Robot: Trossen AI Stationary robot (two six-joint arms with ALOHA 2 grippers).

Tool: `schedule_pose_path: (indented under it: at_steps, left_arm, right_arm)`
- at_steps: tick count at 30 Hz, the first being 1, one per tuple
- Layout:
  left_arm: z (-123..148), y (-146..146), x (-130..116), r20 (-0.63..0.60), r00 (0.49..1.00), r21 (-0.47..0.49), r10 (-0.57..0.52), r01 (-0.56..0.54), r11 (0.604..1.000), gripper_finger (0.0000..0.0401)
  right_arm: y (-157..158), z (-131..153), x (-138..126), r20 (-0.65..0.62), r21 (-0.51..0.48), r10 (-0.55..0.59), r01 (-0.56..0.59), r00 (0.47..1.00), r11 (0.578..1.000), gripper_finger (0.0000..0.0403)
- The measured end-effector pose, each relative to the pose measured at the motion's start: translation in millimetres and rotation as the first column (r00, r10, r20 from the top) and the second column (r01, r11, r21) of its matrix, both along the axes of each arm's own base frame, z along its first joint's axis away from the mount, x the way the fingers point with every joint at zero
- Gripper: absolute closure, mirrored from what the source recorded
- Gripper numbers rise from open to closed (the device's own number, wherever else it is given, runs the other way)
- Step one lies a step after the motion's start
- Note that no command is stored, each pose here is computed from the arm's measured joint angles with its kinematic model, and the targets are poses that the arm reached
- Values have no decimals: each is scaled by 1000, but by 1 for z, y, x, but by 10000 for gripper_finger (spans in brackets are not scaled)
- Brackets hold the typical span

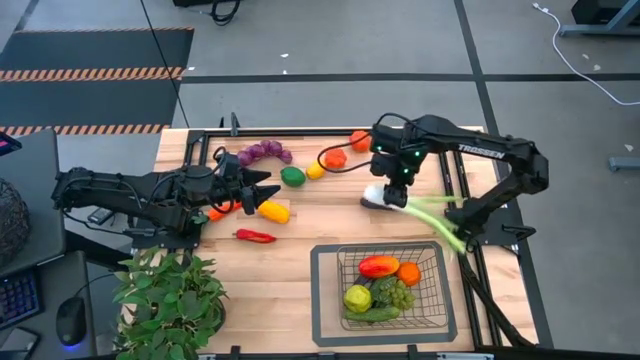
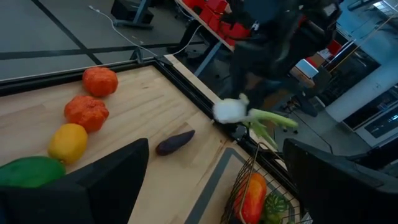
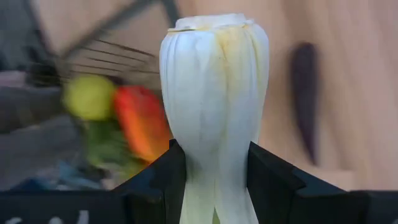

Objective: Build produce basket
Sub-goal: Put the celery into the wire basket

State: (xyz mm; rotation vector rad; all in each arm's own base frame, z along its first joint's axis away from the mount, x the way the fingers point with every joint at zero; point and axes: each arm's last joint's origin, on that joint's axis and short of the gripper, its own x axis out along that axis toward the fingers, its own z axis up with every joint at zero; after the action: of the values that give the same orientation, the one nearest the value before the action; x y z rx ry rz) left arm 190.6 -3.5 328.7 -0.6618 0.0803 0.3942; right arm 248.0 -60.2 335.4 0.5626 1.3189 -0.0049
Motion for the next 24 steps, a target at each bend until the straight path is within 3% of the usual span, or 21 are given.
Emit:
schedule_pose_path:
  at_steps: [5, 10, 19, 24]
  left_arm:
    - [0, -1, 0, 0, 1000, 0, -4, 4, 1000, 25]
    - [0, -1, 0, 1, 1000, -4, -3, 3, 1000, 25]
    - [0, -1, 0, 3, 1000, -22, 1, -1, 1000, 25]
    - [-2, -1, 0, -15, 1000, -19, 0, -1, 1000, 25]
  right_arm:
    - [29, 19, 19, 17, 88, -1, 0, 1000, 996, 249]
    - [60, 24, 36, -43, 178, 49, -41, 998, 983, 249]
    - [103, -12, 67, -156, 272, 190, -143, 969, 952, 249]
    - [116, -33, 82, -199, 259, 222, -167, 955, 951, 248]
